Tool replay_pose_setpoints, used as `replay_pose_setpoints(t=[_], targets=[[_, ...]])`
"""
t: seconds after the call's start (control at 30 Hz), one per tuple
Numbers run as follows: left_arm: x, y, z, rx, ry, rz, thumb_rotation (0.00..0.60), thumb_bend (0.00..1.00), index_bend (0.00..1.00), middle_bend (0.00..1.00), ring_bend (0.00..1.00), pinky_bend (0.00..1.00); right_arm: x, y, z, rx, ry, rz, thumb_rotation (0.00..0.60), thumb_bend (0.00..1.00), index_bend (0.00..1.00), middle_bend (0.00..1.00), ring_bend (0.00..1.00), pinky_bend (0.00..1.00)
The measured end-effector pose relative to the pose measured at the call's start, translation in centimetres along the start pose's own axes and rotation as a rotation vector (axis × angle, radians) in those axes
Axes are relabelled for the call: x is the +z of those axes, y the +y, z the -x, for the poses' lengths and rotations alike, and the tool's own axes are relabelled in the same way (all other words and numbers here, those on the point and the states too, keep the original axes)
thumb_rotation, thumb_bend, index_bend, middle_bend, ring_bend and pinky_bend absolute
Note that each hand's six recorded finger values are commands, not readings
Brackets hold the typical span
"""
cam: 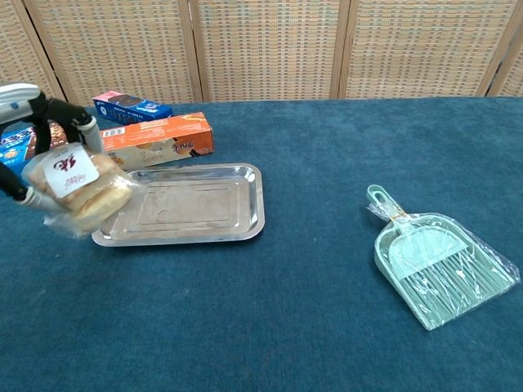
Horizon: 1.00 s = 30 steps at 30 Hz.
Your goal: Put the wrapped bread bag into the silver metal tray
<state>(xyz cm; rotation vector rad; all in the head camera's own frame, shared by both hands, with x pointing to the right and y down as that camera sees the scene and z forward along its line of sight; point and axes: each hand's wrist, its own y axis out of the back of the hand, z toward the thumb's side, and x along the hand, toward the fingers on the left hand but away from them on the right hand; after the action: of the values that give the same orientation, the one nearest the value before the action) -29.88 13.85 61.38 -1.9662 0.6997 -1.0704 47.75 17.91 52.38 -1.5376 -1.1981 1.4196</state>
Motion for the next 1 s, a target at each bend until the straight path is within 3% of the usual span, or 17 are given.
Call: replay_pose_setpoints(t=[0.17, 0.3, 0.37, 0.43, 0.5, 0.53, 0.6, 0.73, 0.87, 1.0], targets=[[-0.8, 0.8, -4.3, -0.031, 0.058, 0.0, 0.6, 0.04, 0.53, 0.45, 0.37, 0.47, -0.1, 0.0, 0.2, 0.002, -0.007, 0.001, 0.6, 0.0, 0.0, 0.0, 0.0, 0.0], [-1.3, 0.1, -8.5, -0.073, 0.119, 0.024, 0.6, 0.03, 0.47, 0.4, 0.37, 0.43, -0.4, 0.0, 0.5, 0.004, -0.02, 0.006, 0.6, 0.0, 0.0, 0.0, 0.0, 0.0], [-1.4, -0.5, -10.2, -0.087, 0.141, 0.024, 0.6, 0.01, 0.38, 0.31, 0.33, 0.39, -0.7, 0.1, 0.6, 0.004, -0.029, 0.009, 0.6, 0.0, 0.0, 0.0, 0.0, 0.0], [-1.5, -1.4, -11.7, -0.11, 0.166, 0.032, 0.6, 0.0, 0.25, 0.18, 0.22, 0.31, -1.0, 0.1, 0.7, 0.005, -0.037, 0.013, 0.6, 0.0, 0.0, 0.0, 0.0, 0.0], [-0.8, -2.7, -12.9, -0.148, 0.175, 0.057, 0.6, 0.0, 0.07, 0.04, 0.05, 0.16, -1.2, 0.2, 0.8, 0.005, -0.045, 0.017, 0.6, 0.0, 0.0, 0.0, 0.0, 0.0], [-0.4, -3.2, -13.3, -0.166, 0.176, 0.067, 0.6, 0.0, 0.03, 0.01, 0.02, 0.11, -1.3, 0.2, 0.9, 0.004, -0.046, 0.018, 0.6, 0.0, 0.0, 0.0, 0.0, 0.0], [0.2, -4.3, -13.9, -0.205, 0.177, 0.086, 0.6, 0.0, 0.0, 0.0, 0.0, 0.01, -1.4, 0.3, 0.9, 0.002, -0.049, 0.023, 0.6, 0.0, 0.0, 0.0, 0.0, 0.0], [0.6, -5.0, -13.8, -0.25, 0.182, 0.114, 0.6, 0.0, 0.0, 0.0, 0.0, 0.0, -1.4, 0.5, 0.7, -0.002, -0.047, 0.027, 0.6, 0.0, 0.0, 0.0, 0.0, 0.0], [0.9, -3.7, -13.1, -0.235, 0.172, 0.136, 0.6, 0.0, 0.0, 0.0, 0.0, 0.0, -1.2, 0.5, 0.5, -0.003, -0.036, 0.033, 0.6, 0.0, 0.0, 0.0, 0.0, 0.0], [-0.9, 1.1, -10.5, -0.111, 0.195, 0.112, 0.6, 0.0, 0.0, 0.0, 0.0, 0.0, -1.0, 0.7, 0.4, -0.002, -0.026, 0.039, 0.6, 0.0, 0.0, 0.0, 0.0, 0.0]])
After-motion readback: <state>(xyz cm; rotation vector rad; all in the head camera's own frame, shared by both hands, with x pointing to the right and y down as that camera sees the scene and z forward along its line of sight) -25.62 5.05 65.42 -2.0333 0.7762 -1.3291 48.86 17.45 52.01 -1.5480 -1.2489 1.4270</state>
